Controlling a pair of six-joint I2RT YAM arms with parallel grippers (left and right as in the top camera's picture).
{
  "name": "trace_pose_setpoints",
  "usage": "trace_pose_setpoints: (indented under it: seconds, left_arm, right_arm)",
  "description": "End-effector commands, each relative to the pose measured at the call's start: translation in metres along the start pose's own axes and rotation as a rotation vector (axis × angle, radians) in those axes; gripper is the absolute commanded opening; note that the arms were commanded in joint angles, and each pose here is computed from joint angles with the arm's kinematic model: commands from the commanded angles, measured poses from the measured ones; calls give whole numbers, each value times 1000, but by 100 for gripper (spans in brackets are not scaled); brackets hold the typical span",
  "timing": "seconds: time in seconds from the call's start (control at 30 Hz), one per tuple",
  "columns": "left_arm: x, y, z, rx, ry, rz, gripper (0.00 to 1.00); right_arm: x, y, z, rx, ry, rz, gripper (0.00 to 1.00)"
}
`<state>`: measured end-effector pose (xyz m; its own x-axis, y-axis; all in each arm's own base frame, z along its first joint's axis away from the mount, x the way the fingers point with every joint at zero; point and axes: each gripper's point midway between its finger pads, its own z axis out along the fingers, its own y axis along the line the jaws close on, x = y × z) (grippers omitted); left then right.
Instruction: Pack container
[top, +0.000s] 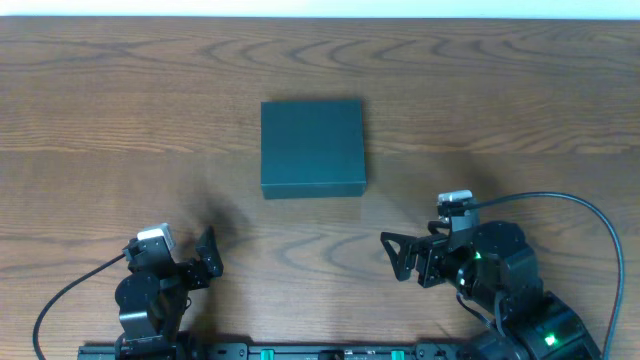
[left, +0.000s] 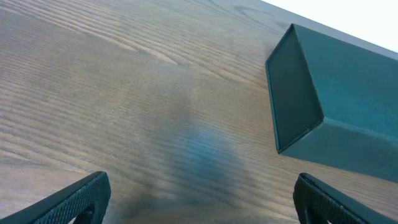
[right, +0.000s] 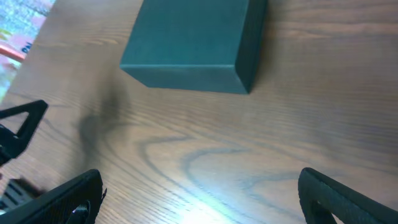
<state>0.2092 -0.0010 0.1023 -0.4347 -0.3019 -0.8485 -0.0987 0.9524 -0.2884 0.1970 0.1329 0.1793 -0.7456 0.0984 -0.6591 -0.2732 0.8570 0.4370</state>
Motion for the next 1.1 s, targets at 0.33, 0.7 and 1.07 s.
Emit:
trace_pose_setpoints:
  seconds: [0.33, 0.7, 1.07]
  left_arm:
    - [4, 1, 2, 2, 6, 2, 95]
    - [4, 1, 2, 2, 6, 2, 95]
    - [4, 1, 2, 2, 6, 2, 95]
  right_arm:
    - [37, -61, 5, 186, -140, -283, 99]
    - [59, -74, 22, 145, -238, -265, 100]
    - [59, -74, 23, 143, -236, -262, 99]
